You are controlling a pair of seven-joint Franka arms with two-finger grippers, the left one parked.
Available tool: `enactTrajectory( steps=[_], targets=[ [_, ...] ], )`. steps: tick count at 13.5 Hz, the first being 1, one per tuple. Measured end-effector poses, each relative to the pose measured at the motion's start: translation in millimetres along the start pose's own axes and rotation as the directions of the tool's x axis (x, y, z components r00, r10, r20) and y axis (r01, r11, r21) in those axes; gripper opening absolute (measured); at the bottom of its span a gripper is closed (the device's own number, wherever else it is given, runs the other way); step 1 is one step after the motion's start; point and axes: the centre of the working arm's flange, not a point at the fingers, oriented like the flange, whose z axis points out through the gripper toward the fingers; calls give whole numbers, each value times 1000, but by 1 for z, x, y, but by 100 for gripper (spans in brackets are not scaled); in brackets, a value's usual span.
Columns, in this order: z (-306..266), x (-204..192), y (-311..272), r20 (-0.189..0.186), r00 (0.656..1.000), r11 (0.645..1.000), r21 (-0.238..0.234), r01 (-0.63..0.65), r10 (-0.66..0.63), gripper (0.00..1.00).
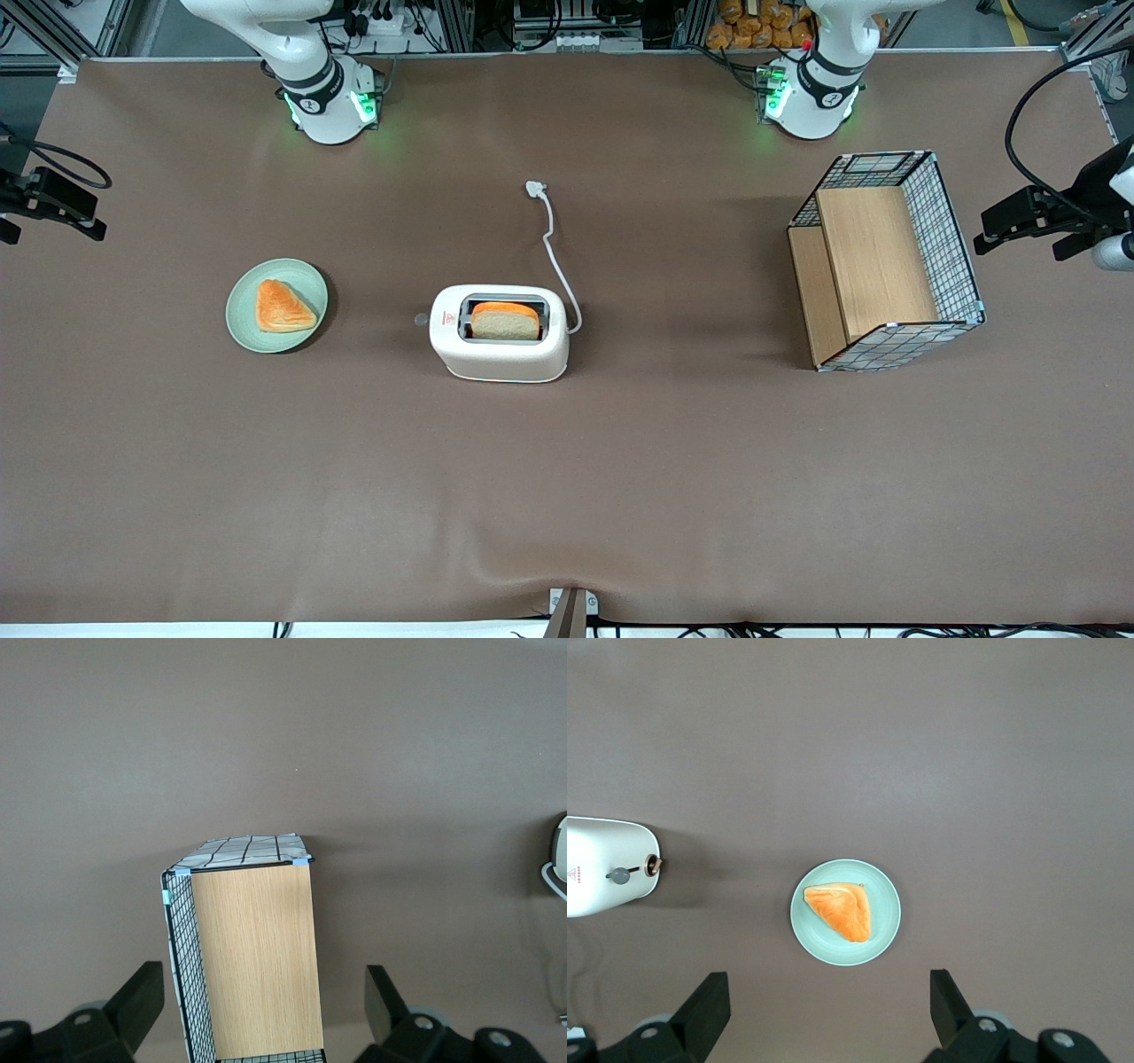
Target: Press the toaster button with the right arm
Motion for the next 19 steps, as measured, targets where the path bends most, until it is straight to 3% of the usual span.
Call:
enactTrajectory(
  steps=[9,13,15,19],
  targets=[
    [1,0,-3,5,1000,1000,1,6,-6,100],
    [17,4,-13,57,998,1000,5,25,-25,100],
    [21,6,-13,66,998,1000,6,25,-25,100],
    [34,7,-20,114,993,999,25,32,-35,56]
  ],
)
